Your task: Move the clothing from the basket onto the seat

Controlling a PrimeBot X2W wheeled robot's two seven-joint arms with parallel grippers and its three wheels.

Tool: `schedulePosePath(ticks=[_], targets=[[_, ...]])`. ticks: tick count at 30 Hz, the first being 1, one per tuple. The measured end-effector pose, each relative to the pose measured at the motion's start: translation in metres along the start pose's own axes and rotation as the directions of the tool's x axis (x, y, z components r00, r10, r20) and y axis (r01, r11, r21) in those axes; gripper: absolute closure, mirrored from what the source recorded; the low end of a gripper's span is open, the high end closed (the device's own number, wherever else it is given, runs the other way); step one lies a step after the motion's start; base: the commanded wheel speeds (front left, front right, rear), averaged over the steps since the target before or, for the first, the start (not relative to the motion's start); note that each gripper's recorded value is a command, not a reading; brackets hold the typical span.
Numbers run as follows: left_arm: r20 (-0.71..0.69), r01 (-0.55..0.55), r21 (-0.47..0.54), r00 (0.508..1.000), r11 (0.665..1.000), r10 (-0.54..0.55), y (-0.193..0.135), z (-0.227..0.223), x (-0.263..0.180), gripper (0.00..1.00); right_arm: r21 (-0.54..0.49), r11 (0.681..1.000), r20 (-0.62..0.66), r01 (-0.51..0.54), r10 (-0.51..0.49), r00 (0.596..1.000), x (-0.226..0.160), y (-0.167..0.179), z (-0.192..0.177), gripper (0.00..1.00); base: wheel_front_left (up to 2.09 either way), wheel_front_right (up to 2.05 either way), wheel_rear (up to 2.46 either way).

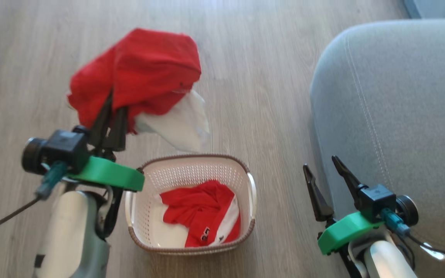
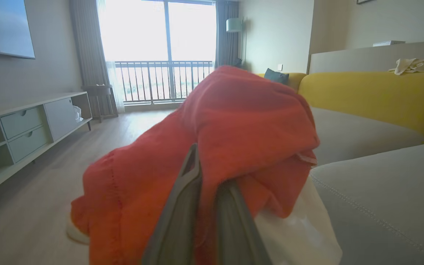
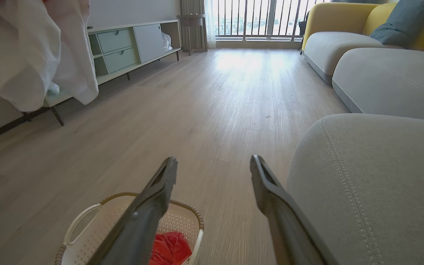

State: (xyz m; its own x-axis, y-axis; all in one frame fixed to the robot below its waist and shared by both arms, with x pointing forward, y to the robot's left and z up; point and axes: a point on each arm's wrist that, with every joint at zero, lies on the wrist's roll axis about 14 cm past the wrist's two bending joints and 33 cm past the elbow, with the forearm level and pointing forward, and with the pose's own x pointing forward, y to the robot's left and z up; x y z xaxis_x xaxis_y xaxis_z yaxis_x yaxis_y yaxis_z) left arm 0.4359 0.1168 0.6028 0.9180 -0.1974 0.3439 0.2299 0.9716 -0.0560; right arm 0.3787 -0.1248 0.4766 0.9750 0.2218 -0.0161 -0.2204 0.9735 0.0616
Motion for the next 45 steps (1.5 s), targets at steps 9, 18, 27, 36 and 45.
schedulePosePath(ticks=[9,18,27,36,45], targets=[[0.226,0.007,-0.003,0.974,1.000,-0.007,-0.003,0.081,-0.009,1.00,-0.009,0.998,0.068,-0.055,0.056,0.996,-0.007,0.021,0.022,0.00,0.00,0.00,0.00],[0.309,0.078,-0.031,0.949,0.996,-0.065,-0.023,0.109,-0.014,1.00,-0.016,0.996,0.103,-0.090,0.091,0.990,-0.008,0.033,0.033,0.00,0.00,0.00,0.00],[0.208,0.247,-0.036,0.950,0.968,-0.235,-0.079,0.074,-0.023,1.00,-0.019,0.994,0.140,-0.109,0.111,0.984,-0.007,0.040,0.044,0.00,0.00,0.00,0.00],[0.155,0.304,-0.052,0.944,0.951,-0.293,-0.097,0.056,-0.027,1.00,-0.023,0.993,0.121,-0.113,0.115,0.986,-0.010,0.041,0.038,0.00,0.00,0.00,0.00],[0.144,0.301,-0.046,0.946,0.953,-0.291,-0.094,0.052,-0.026,1.00,-0.037,0.989,0.122,-0.141,0.145,0.982,-0.011,0.049,0.039,0.00,0.00,0.00,0.00]])
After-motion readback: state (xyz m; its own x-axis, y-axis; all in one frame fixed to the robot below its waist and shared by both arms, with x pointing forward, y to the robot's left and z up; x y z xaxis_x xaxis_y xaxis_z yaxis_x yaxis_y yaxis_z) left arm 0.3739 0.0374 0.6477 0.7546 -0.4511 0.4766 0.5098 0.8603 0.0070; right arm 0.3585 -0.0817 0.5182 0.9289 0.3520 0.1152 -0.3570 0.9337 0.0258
